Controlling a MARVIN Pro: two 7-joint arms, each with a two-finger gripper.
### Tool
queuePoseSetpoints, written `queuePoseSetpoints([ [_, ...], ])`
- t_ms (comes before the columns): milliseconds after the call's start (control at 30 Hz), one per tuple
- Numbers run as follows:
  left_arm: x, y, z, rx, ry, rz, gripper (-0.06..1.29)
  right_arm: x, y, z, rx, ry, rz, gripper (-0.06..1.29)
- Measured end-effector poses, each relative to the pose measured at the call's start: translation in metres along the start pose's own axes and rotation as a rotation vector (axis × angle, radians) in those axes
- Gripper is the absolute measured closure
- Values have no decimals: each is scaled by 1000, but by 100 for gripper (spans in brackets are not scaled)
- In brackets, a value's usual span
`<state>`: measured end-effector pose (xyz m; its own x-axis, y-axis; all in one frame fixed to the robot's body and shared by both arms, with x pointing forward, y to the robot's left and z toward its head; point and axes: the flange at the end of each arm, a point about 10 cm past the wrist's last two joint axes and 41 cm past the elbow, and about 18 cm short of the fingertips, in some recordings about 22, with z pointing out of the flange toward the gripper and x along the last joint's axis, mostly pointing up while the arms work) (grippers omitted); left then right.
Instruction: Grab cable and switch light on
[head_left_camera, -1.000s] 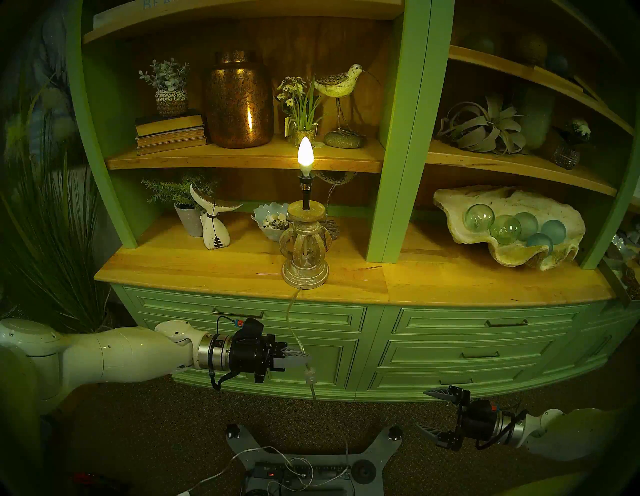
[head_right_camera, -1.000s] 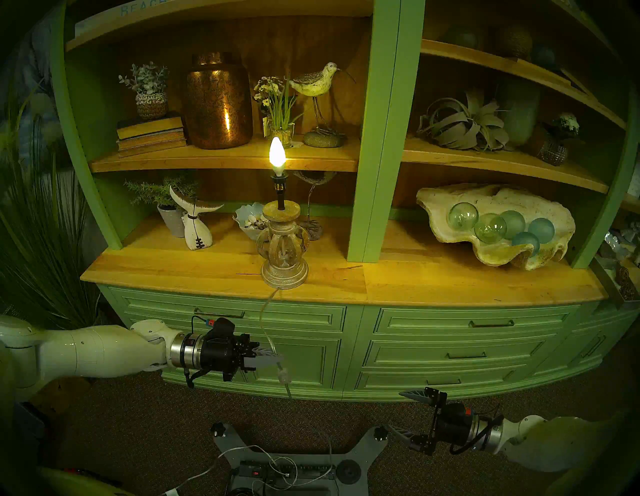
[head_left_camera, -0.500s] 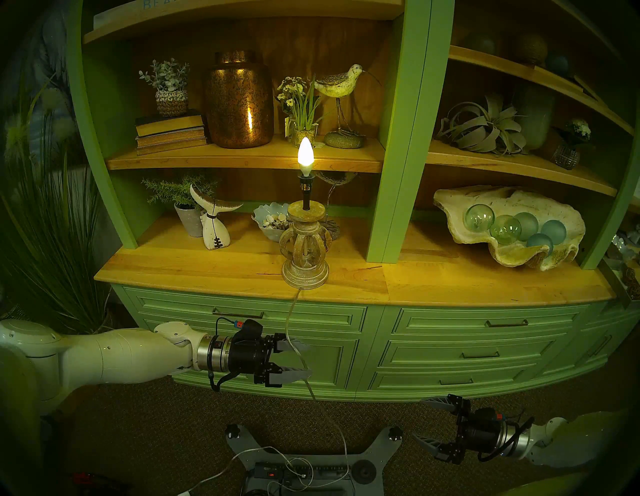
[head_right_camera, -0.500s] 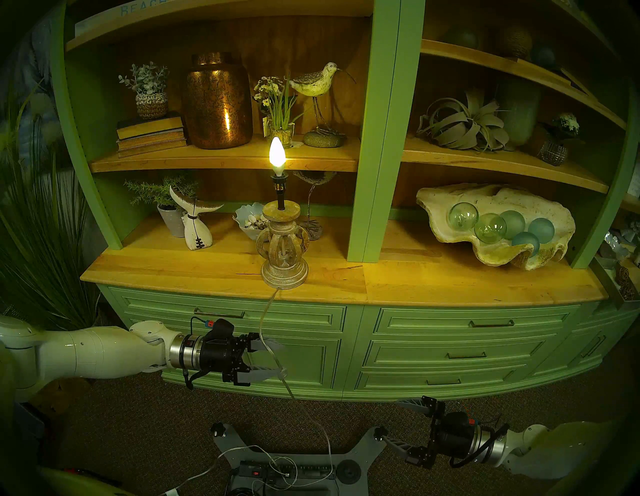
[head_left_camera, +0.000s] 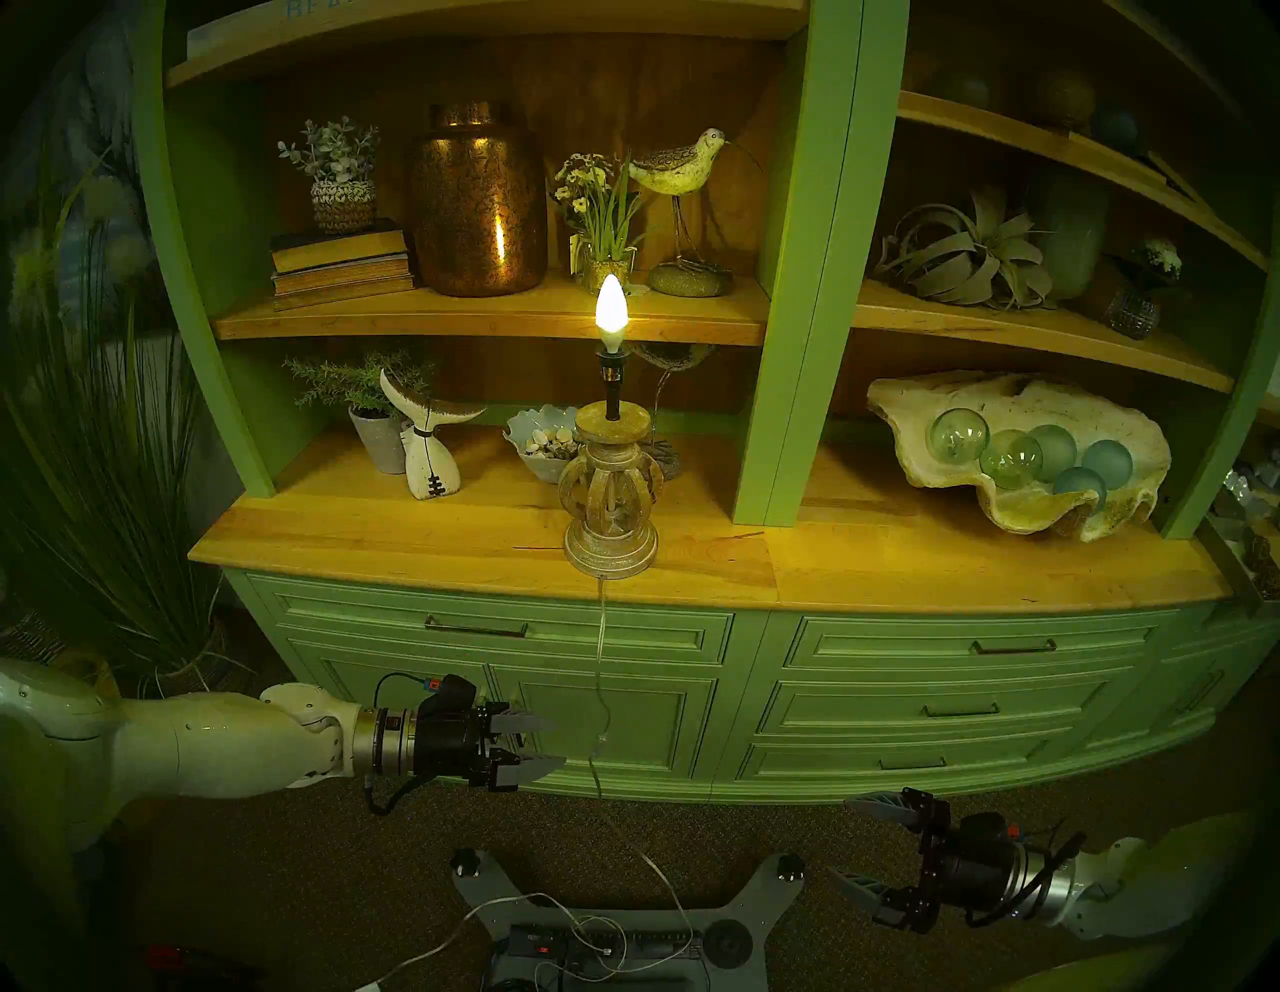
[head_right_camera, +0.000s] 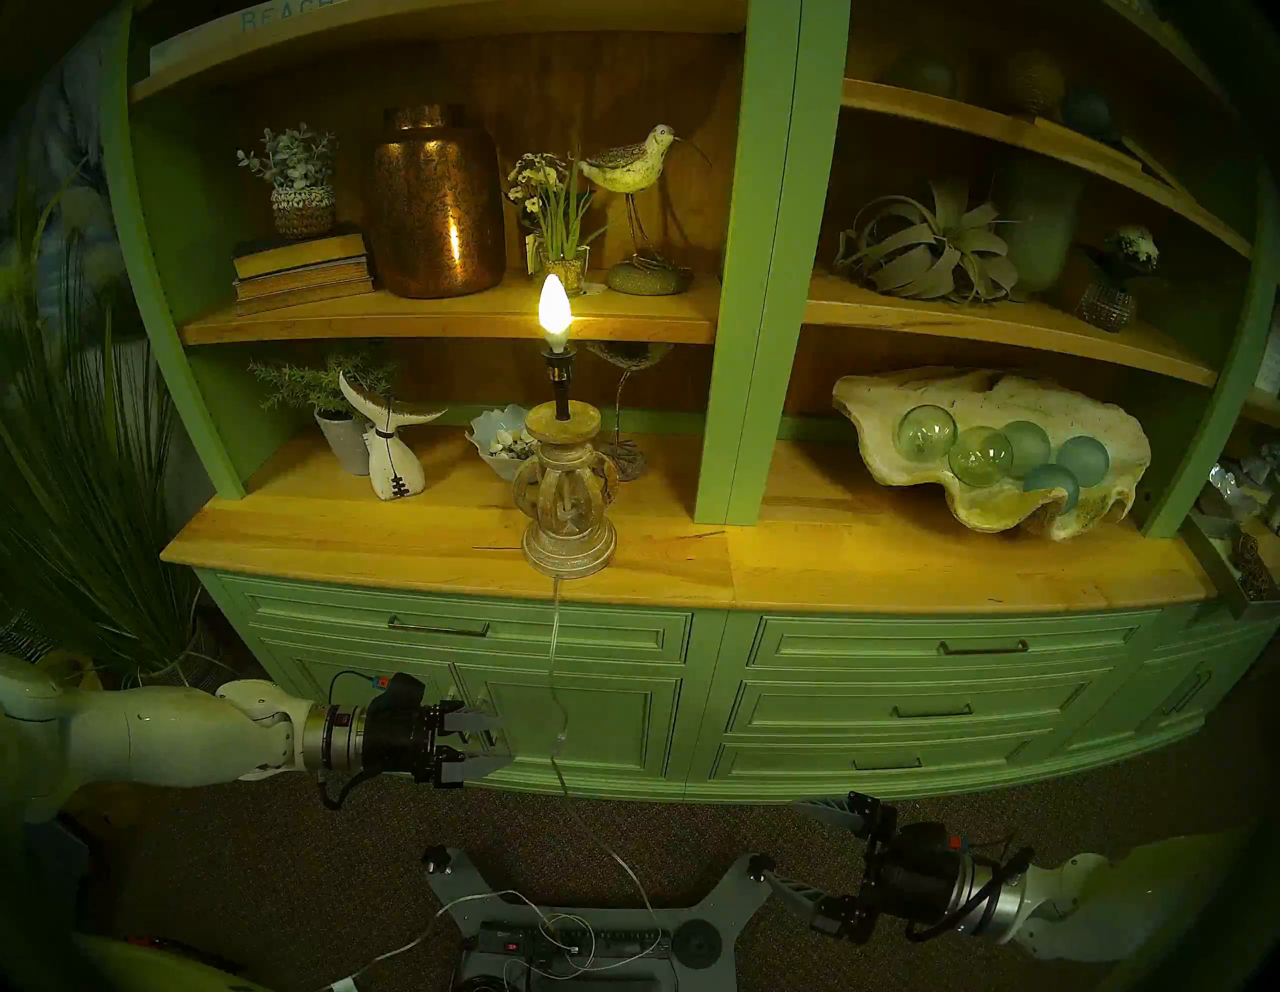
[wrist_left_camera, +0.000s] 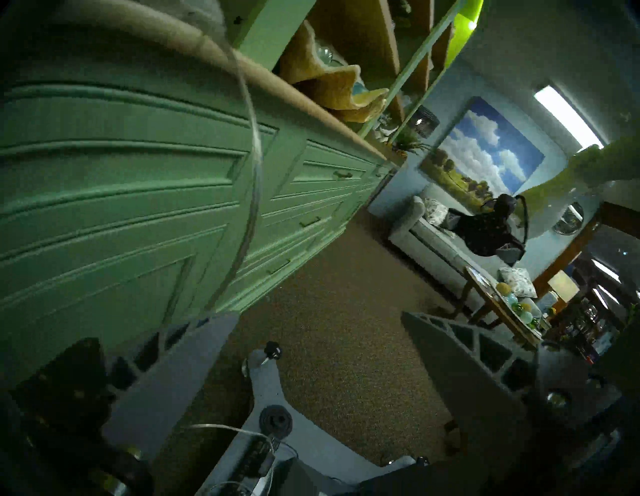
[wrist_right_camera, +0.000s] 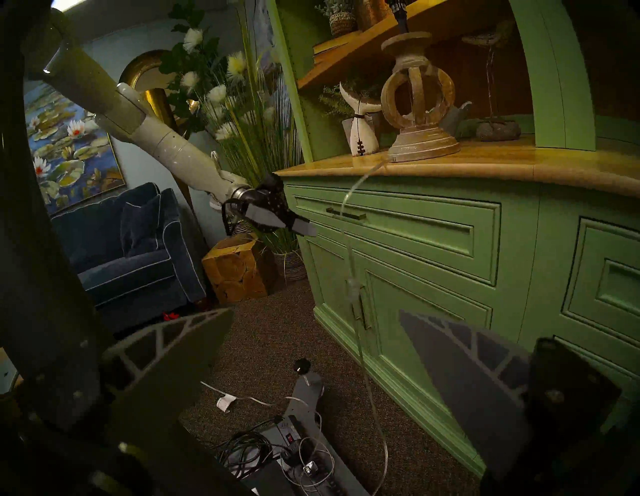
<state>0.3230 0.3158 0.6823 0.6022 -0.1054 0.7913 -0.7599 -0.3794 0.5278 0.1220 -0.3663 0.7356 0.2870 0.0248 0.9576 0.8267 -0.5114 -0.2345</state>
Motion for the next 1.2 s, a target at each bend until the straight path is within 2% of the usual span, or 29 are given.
queuePoseSetpoints([
  [33, -2, -6, -6, 56, 10, -2, -3, 1, -1, -1, -6, -2, 5, -1],
  [233, 5, -15, -18, 161, 67, 22, -3, 4, -4, -2, -24, -8, 16, -1],
  [333, 14, -9, -17, 161, 111, 49, -3, 5, -6, -3, -36, -12, 23, -1],
  [500, 15, 4, -9, 124, 142, 60, -3, 5, -7, -4, -43, -17, 26, -1],
  [667, 2, 27, -2, 72, 158, 38, -3, 6, -9, -5, -50, -24, 28, -1],
  [833, -20, 49, -6, 58, 152, -3, -3, 6, -10, -5, -57, -29, 28, -1],
  [1000, -39, 60, -23, 117, 136, -26, -3, 7, -11, -5, -65, -33, 26, -1],
  [1200, -43, 64, -46, 209, 135, -9, -3, 7, -12, -4, -74, -37, 23, -1],
])
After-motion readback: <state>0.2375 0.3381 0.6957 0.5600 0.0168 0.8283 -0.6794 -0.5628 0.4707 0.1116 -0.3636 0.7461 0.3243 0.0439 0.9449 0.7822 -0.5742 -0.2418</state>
